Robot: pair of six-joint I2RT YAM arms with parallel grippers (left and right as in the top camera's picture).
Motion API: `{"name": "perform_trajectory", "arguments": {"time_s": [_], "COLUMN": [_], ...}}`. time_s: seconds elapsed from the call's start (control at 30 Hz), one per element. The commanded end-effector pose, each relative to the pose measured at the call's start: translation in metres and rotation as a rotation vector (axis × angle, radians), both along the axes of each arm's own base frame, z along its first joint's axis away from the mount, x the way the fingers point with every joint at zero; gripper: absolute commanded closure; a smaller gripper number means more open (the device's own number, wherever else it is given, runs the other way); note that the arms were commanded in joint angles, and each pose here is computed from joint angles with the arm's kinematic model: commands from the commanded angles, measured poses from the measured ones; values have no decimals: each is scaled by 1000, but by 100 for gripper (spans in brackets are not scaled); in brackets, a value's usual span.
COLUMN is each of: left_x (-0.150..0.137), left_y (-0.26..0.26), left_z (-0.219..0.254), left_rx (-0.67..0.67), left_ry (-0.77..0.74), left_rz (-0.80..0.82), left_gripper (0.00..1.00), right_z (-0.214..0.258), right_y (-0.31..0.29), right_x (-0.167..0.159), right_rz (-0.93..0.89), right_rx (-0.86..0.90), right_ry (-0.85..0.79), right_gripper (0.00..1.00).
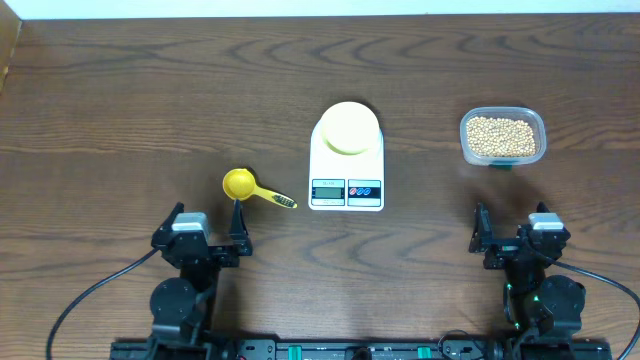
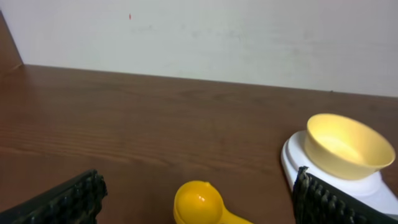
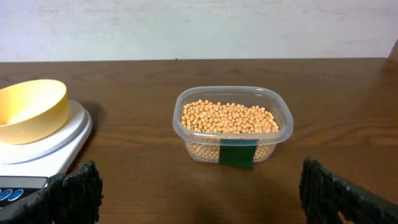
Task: Scoop item into bowl and weigh 50g on scale
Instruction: 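Move the left gripper over the yellow scoop and lower onto it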
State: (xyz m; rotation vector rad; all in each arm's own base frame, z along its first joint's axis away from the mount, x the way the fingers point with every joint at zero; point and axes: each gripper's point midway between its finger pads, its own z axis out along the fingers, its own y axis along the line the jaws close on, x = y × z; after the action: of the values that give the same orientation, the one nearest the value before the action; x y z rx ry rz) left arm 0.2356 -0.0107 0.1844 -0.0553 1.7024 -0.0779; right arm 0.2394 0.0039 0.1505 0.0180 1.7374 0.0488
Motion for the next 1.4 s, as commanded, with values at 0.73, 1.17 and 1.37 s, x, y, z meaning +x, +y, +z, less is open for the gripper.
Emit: {"name": "perform_trajectory", "arguments": {"time_s": [0.73,1.17,1.37], "left_x": [6,-2,2], "left_y": [-54,-78,-77], "left_z": [61,28,22], "left_rx": [-241,-307,-305], "left_ry": [456,649,669], "left_rz": [-230,-346,-333], "left_gripper": [2,2,2], "right_z": [-1,-1,-1], "right_y": [3,3,3], "right_x": [0,0,0], "right_rz": [11,11,11], "right_rx": [-12,-12,-12], "right_ry": [0,0,0], "right_gripper": [1,1,1]}}
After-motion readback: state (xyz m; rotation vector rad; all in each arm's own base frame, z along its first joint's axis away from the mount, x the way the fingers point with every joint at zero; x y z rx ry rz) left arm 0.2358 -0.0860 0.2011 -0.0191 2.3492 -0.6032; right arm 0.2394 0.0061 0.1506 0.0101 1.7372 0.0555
